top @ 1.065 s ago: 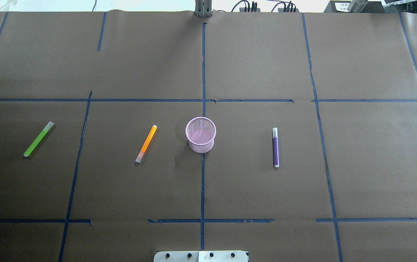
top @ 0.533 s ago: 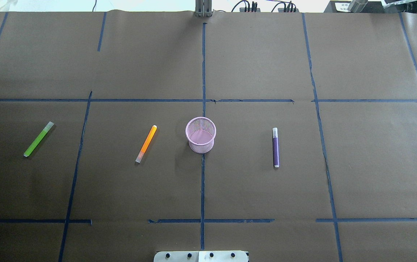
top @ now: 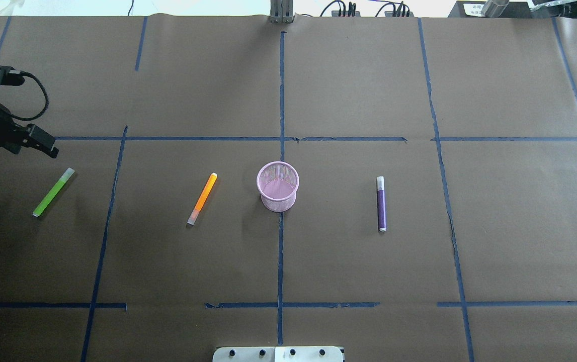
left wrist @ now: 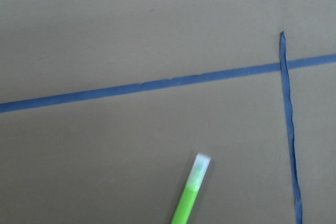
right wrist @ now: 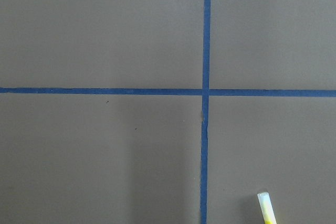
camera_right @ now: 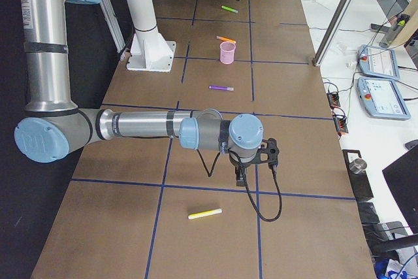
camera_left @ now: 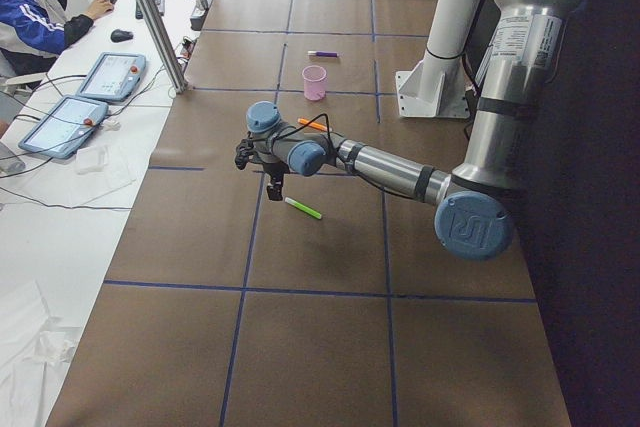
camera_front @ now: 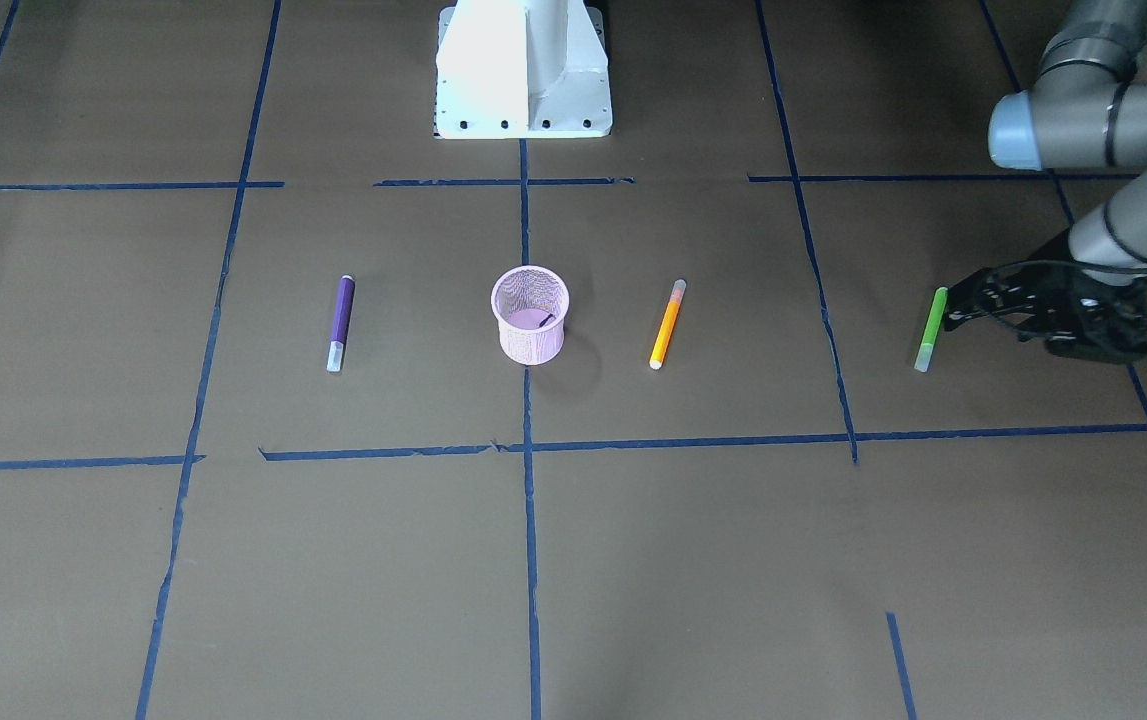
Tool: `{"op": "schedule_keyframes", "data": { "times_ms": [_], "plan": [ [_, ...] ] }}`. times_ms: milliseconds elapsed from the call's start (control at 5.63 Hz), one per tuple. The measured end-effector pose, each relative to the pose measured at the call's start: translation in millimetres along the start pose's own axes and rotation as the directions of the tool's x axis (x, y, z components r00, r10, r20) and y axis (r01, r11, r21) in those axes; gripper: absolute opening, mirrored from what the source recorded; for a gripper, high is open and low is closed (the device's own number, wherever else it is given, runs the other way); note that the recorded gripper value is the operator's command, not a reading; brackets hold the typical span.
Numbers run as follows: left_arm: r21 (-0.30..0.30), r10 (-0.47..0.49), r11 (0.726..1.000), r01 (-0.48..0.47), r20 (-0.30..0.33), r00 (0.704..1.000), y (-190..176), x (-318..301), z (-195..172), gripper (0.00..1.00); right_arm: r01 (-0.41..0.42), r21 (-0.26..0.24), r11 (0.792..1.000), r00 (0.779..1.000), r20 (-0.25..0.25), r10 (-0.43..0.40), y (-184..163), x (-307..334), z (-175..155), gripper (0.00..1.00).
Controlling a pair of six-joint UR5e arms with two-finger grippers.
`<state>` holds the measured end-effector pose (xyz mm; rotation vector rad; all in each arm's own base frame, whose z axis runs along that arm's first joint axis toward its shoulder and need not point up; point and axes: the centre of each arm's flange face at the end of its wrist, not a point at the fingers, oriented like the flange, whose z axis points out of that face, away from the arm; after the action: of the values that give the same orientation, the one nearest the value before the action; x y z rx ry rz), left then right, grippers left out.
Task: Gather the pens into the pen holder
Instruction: 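Lower the left gripper onto the green highlighter and close it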
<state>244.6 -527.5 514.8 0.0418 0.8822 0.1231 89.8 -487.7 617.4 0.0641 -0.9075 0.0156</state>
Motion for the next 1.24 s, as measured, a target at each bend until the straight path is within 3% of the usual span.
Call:
{"op": "schedule_keyframes", "data": {
  "times_ms": [355,1243],
  "plan": [
    [-0.001,-0.012,1.0,0.012,0.0,1.0,-4.4,-1.0,45.6,0.86,-0.005,-0.003,1.0,1.0,0.002,0.005,-0.4,0.2,1.1,1.0],
    [-0.015,-0.013,1.0,0.013,0.007,1.0,0.8,-1.4,55.8,0.85,-0.006,-0.004,1.0,1.0,0.006,0.006,-2.3,0.2,1.4,1.0]
  ]
}}
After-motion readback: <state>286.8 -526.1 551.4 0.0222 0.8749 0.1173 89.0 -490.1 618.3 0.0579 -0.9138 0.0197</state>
